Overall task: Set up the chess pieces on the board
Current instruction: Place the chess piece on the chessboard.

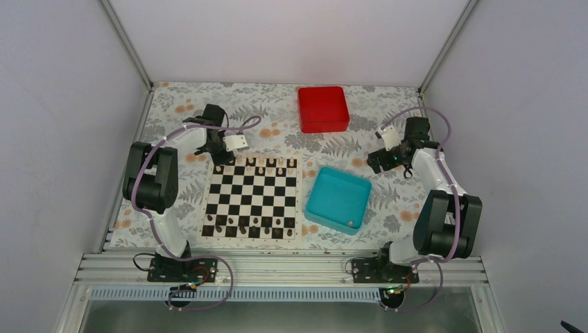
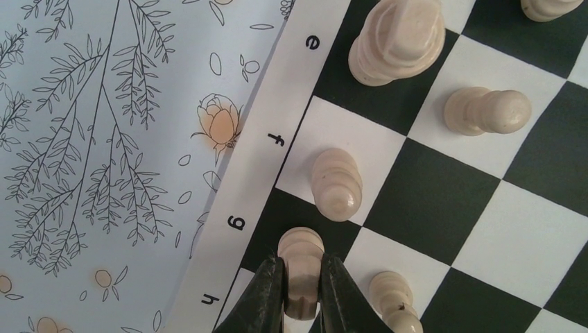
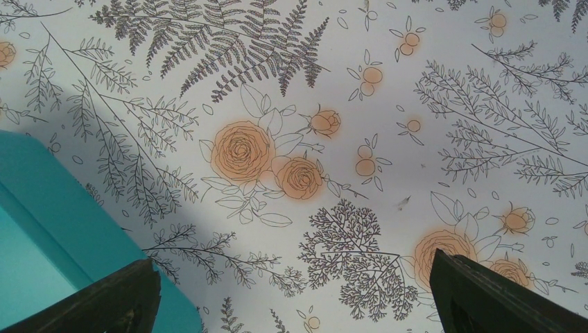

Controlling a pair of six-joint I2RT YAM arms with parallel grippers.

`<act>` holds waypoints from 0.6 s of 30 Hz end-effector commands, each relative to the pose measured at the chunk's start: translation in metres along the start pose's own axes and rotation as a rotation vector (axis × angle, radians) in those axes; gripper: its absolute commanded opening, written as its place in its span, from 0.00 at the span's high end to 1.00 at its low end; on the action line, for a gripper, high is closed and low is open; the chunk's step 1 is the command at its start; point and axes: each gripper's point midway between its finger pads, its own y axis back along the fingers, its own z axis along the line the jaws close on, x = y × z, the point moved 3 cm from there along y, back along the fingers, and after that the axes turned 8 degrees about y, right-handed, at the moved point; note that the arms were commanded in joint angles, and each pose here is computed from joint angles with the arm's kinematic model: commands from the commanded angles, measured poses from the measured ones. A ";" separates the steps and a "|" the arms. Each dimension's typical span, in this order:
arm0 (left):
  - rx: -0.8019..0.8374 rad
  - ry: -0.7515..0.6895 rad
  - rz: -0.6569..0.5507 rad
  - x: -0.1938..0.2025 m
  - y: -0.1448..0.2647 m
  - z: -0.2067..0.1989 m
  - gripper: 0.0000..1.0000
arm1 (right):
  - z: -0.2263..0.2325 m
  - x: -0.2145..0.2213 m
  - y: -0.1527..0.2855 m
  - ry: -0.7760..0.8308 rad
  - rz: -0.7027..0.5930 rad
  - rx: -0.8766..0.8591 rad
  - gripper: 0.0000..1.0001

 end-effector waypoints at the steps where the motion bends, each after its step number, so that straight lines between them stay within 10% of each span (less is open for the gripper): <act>1: 0.012 -0.013 0.018 0.004 -0.005 -0.002 0.88 | 0.001 0.007 -0.006 -0.004 0.015 -0.021 0.00; 18: 0.021 -0.025 0.014 -0.002 0.008 -0.002 0.79 | 0.003 0.010 -0.007 -0.001 0.021 -0.027 0.00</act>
